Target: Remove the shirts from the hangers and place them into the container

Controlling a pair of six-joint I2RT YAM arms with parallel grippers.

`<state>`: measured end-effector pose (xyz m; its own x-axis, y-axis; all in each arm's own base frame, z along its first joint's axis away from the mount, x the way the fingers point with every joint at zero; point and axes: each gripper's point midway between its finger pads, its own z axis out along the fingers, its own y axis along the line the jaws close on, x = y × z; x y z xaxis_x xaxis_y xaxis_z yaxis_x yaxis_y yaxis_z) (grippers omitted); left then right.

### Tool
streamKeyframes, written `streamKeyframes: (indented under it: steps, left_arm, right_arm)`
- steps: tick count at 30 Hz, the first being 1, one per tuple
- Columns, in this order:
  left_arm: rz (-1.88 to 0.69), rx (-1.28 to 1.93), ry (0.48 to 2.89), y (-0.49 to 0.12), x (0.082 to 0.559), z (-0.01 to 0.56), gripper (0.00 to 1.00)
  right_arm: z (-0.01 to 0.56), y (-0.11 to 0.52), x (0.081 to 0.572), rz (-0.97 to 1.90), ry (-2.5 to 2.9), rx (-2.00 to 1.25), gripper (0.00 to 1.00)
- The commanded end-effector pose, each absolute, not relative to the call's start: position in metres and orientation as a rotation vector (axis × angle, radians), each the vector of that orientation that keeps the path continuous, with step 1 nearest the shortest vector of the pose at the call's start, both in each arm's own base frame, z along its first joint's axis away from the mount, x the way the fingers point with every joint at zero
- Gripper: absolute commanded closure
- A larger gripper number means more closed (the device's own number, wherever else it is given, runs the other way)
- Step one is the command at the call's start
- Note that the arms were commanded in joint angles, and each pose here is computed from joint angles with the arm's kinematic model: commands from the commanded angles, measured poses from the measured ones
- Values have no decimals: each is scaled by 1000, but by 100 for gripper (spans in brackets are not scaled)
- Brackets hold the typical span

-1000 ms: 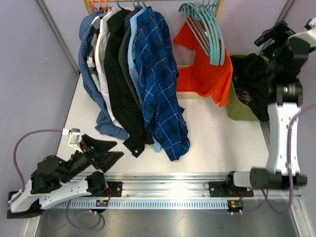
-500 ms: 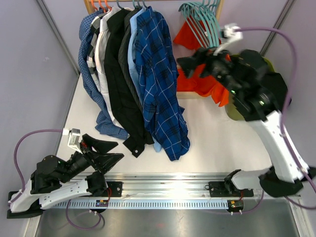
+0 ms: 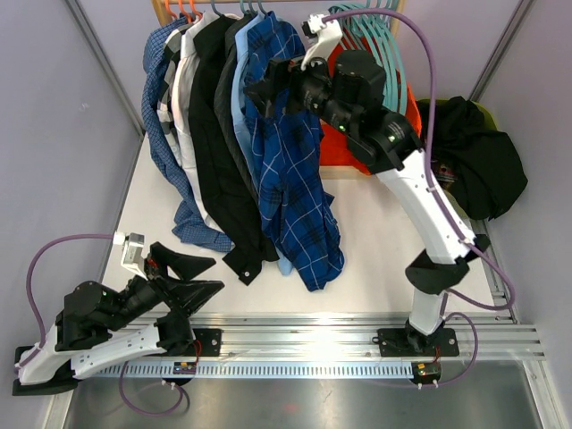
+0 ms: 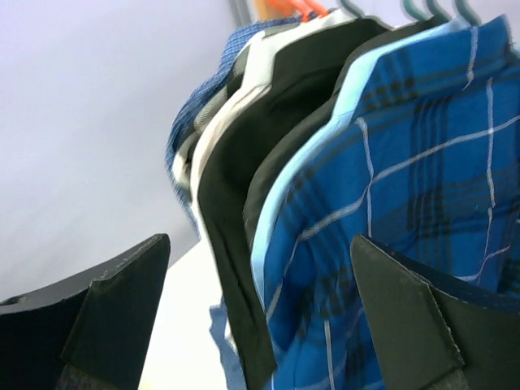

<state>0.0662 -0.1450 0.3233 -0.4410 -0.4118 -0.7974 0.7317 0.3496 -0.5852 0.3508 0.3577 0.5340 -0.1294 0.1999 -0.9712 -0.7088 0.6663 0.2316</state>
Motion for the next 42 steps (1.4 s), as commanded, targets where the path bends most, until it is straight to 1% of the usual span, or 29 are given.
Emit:
streamKeyframes:
  steps: [1, 2, 4, 5, 8, 11, 16, 18, 20, 21, 25, 27, 34, 36, 42]
  left_arm:
    - [-1436, 302, 1400, -132, 53, 347, 1]
    - [-1438, 302, 1400, -132, 53, 347, 1]
    - [-1443, 302, 1399, -133, 52, 345, 1]
    - [-1445, 301, 1396, -132, 52, 345, 1]
    - [-1463, 294, 1382, -129, 50, 346, 1]
    - [-1472, 282, 1383, -126, 49, 342, 1]
    - [-1484, 277, 1390, -123, 47, 338, 1]
    - [-1490, 281, 1390, -125, 46, 337, 1]
    - [-1492, 284, 1393, -126, 46, 335, 1]
    - [-1492, 284, 1395, -128, 47, 334, 1]
    - [-1497, 285, 1393, -131, 47, 333, 1]
    - [-1499, 287, 1394, -133, 47, 332, 1]
    - [-1500, 286, 1404, -133, 47, 330, 1]
    - [-1499, 286, 1405, -134, 47, 329, 1]
    - [-1500, 294, 1411, -134, 46, 328, 1]
  right_arm:
    - [546, 359, 377, 724, 1483, -233, 0]
    - [530, 367, 393, 682, 1517, -187, 1]
    - [531, 374, 397, 670, 1502, -141, 1]
    - [520, 378, 406, 638, 1516, -108, 1]
    - [516, 379, 417, 573, 1495, -27, 0]
    - [520, 373, 423, 524, 1448, 51, 3]
    - [523, 356, 425, 447, 1439, 95, 4]
    - [514, 356, 426, 424, 1452, 87, 4]
    - [520, 348, 420, 425, 1441, 83, 4]
    - [513, 349, 421, 413, 1453, 73, 3]
    - [514, 338, 418, 367, 1449, 77, 2]
    - [514, 336, 419, 360, 1449, 66, 2]
    - [536, 343, 403, 477, 1410, -7, 2]
    - [541, 338, 405, 485, 1400, 4, 2]
    - [529, 324, 423, 470, 1442, 48, 2]
